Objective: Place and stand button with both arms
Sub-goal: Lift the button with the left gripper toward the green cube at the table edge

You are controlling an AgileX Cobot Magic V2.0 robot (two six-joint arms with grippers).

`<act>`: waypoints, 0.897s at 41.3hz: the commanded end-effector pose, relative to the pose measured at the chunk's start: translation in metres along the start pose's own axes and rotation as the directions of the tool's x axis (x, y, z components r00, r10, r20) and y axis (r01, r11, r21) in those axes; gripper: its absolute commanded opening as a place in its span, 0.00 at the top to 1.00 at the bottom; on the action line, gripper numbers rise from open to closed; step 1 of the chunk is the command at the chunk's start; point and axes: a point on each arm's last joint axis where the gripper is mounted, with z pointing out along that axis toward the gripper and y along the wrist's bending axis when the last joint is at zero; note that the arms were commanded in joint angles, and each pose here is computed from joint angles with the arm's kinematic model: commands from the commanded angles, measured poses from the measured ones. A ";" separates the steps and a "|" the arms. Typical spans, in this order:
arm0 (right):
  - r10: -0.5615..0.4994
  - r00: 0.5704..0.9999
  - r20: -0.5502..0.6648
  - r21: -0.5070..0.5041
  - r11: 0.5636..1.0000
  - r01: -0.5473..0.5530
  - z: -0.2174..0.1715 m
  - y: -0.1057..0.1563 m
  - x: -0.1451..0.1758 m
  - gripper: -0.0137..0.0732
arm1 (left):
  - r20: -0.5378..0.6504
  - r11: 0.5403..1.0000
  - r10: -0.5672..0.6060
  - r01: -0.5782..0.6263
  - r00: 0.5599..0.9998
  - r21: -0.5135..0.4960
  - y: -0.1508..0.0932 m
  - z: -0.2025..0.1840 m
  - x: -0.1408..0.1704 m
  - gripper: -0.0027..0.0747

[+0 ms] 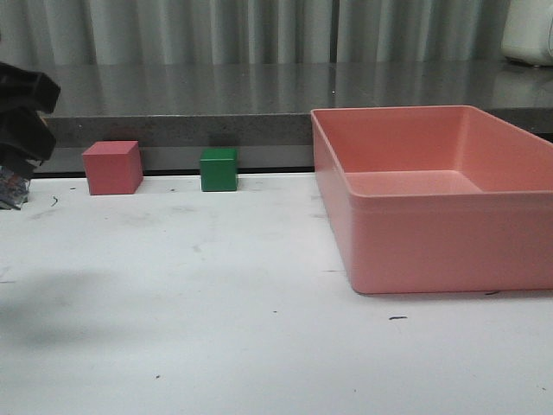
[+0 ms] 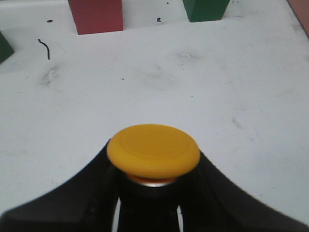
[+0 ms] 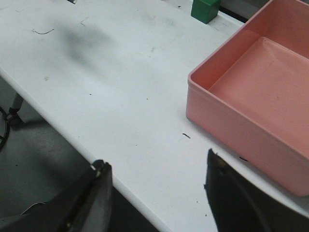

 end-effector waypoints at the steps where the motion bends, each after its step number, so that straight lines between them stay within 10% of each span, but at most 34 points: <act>1: -0.008 0.996 0.087 0.005 1.000 0.008 -0.005 -0.001 -0.012 0.33 | 0.206 1.000 0.010 -0.005 0.979 -0.025 0.003 -0.010 -0.005 0.91; 19: -0.008 0.996 0.087 0.005 1.000 0.008 -0.005 -0.001 -0.012 0.33 | 0.597 0.996 0.043 0.012 0.801 -0.088 0.016 -0.019 0.031 0.91; 37: -0.008 0.996 0.087 0.005 1.000 0.008 -0.005 -0.001 -0.012 0.33 | 0.698 1.000 0.023 -0.009 0.716 -0.024 0.014 0.020 0.049 0.91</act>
